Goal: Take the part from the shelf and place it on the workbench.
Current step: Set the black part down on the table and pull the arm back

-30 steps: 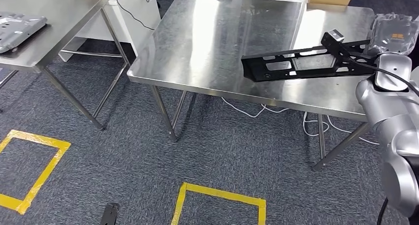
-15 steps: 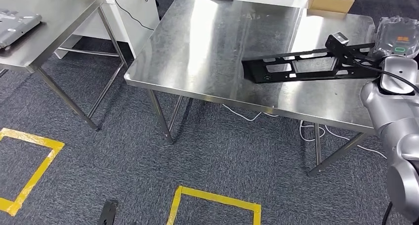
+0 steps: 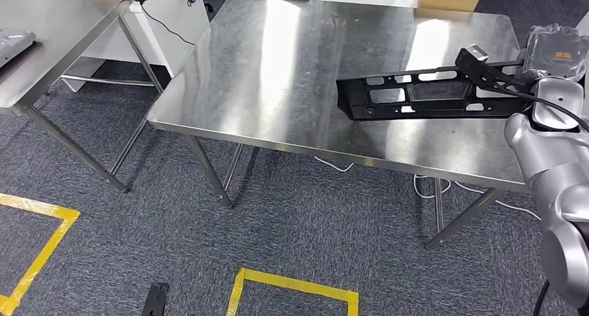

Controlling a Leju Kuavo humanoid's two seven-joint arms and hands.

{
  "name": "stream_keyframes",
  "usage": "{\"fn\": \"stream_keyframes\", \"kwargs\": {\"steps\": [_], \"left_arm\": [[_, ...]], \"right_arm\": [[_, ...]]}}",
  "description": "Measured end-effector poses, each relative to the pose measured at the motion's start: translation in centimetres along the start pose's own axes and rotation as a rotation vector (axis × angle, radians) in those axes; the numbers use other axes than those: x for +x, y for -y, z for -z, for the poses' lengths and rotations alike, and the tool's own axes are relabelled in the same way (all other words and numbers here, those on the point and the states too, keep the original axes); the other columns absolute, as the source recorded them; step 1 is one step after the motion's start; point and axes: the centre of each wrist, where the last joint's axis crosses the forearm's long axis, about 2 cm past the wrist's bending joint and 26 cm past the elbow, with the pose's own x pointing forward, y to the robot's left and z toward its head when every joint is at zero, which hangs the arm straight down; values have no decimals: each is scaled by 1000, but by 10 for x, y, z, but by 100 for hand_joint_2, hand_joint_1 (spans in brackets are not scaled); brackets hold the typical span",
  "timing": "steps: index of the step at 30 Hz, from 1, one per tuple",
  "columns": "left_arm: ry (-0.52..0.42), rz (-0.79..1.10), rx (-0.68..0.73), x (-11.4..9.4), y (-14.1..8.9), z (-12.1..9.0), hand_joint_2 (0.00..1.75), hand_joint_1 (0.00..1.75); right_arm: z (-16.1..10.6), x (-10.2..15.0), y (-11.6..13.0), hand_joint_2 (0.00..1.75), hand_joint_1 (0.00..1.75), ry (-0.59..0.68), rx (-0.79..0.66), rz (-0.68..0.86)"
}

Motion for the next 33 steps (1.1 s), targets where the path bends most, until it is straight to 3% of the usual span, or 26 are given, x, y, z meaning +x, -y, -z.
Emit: {"fn": "stream_keyframes", "kwargs": {"steps": [33], "left_arm": [[2,2,-9,0,3,-2,175,0]], "right_arm": [[-8,-10,-14,175,175,-12,22,-22]]}}
